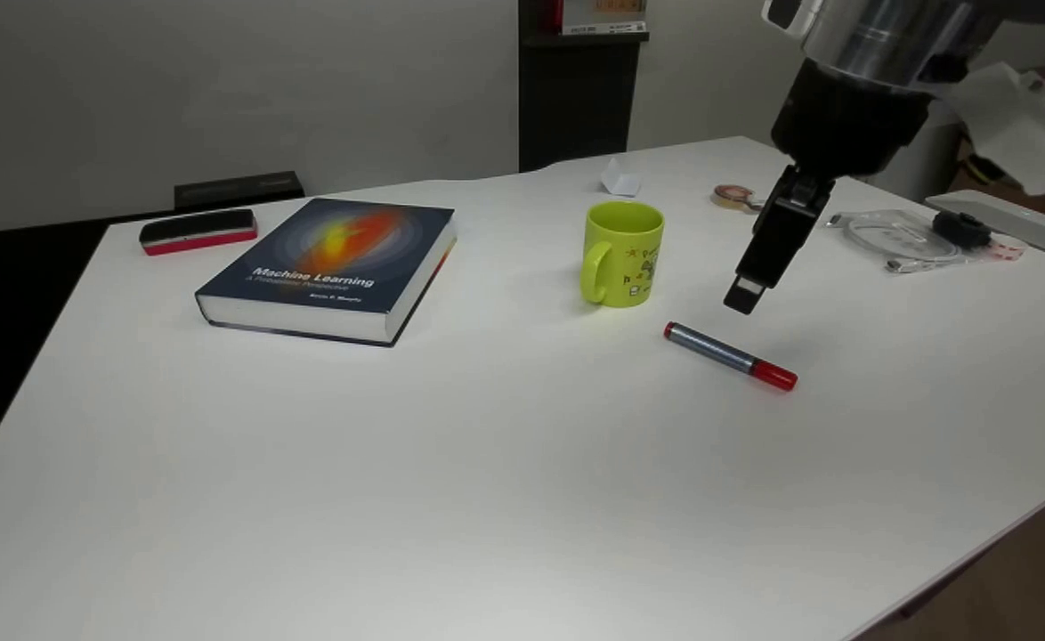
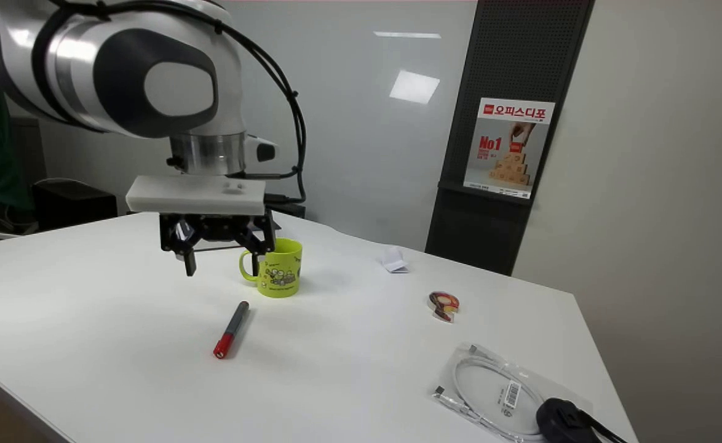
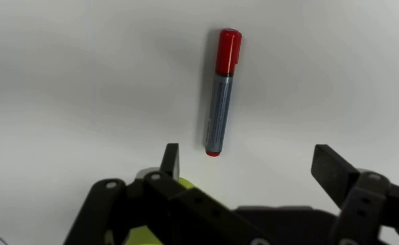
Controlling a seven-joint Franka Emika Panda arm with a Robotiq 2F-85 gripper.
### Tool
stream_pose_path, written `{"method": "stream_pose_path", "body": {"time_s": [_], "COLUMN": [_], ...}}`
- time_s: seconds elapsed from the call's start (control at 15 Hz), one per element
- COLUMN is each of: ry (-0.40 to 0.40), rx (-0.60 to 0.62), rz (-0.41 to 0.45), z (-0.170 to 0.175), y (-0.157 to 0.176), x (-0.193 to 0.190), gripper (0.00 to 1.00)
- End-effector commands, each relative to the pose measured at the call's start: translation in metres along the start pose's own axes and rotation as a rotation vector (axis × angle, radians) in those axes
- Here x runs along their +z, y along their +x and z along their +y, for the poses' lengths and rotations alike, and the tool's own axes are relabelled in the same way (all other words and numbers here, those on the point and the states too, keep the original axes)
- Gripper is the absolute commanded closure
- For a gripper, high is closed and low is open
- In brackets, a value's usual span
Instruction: Put the marker in the yellow mug
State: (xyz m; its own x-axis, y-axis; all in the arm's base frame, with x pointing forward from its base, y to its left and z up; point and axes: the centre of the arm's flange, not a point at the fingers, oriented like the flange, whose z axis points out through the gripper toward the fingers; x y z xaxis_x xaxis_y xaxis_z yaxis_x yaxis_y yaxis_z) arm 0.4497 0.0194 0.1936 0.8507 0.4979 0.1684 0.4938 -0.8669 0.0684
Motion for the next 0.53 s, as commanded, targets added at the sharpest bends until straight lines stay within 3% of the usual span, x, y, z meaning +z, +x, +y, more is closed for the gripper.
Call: {"method": "stream_pose_path", "body": {"time_s": [0.0, 0.2, 0.47], "ry": [-0.037, -0.172, -0.236], "rx": [0.000, 0.075, 0.210], "rz": [0.004, 0.082, 0.154], "z": [0.003, 0.015, 0.039], "y": [0.001, 0.003, -0.004], "x": [-0.002, 0.012, 0.036], "gripper": [0.00, 0.00, 0.00]}}
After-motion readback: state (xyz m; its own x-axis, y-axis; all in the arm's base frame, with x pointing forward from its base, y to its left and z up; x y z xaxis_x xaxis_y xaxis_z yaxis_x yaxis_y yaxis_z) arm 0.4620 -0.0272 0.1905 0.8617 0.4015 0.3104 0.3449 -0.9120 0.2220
